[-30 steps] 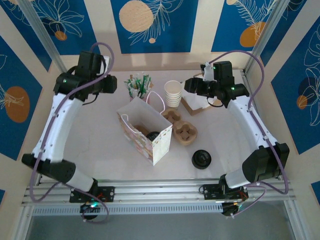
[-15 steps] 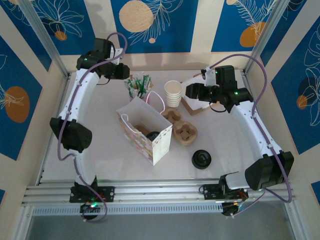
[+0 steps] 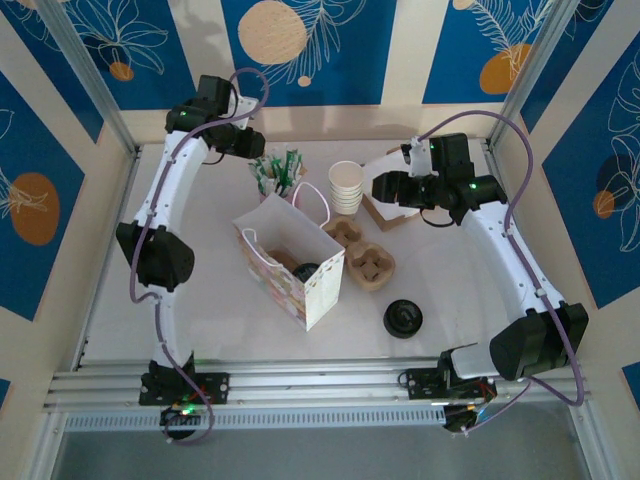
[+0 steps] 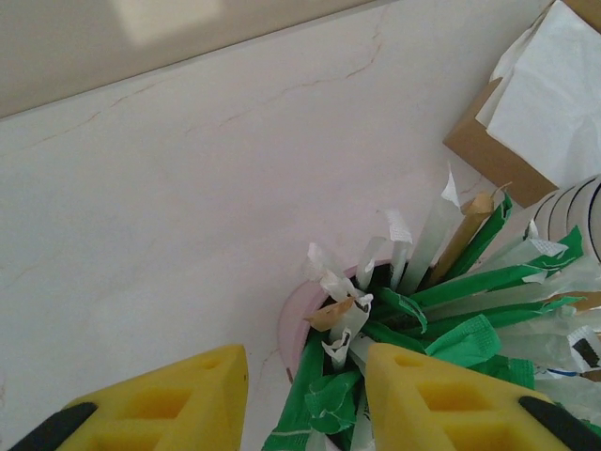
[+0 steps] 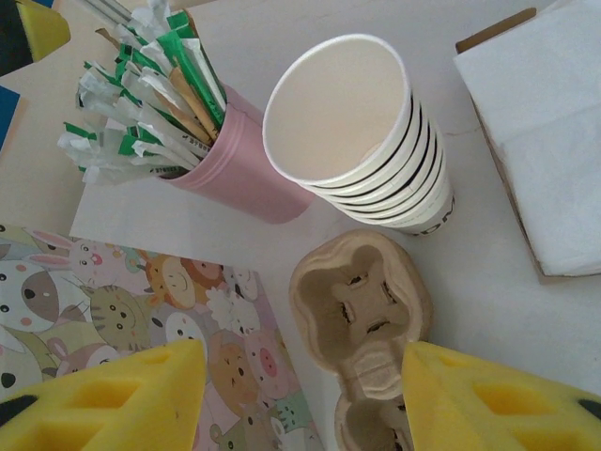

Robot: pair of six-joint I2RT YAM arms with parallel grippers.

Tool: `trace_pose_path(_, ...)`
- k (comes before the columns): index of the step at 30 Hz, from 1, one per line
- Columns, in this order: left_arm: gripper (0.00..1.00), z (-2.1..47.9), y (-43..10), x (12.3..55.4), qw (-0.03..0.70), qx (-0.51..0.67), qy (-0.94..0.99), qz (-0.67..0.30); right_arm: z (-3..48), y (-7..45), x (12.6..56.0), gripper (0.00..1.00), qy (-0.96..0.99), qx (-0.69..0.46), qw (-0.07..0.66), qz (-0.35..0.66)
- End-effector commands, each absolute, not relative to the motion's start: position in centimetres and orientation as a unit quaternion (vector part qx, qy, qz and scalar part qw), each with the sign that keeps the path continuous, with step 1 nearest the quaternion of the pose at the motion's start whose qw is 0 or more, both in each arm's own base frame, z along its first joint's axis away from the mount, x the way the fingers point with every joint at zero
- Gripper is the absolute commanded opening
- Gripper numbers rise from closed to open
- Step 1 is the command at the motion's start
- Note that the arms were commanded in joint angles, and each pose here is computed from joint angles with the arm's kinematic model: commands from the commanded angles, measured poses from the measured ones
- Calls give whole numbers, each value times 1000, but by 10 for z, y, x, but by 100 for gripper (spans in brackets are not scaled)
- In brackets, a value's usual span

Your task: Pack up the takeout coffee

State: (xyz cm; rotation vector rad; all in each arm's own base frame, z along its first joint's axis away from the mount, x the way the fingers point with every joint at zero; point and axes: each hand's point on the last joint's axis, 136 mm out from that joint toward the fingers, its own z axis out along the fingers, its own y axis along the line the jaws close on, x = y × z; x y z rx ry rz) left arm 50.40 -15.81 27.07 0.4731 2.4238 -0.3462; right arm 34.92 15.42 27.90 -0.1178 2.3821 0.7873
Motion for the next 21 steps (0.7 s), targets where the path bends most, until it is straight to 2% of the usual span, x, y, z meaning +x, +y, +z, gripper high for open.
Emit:
trace_pose_path(1, 38, 268, -157, 504, 311, 198, 920, -133, 292, 158, 340, 58, 896, -57, 311, 312)
trace_pose_path(12, 42, 264, -163, 500, 301, 217, 917, -147, 290, 160, 341, 58, 896, -59, 305, 316)
trace_pose_path(21, 41, 251, -164, 501, 286, 218, 921, -152, 286, 164, 343, 57, 897, -59, 297, 322)
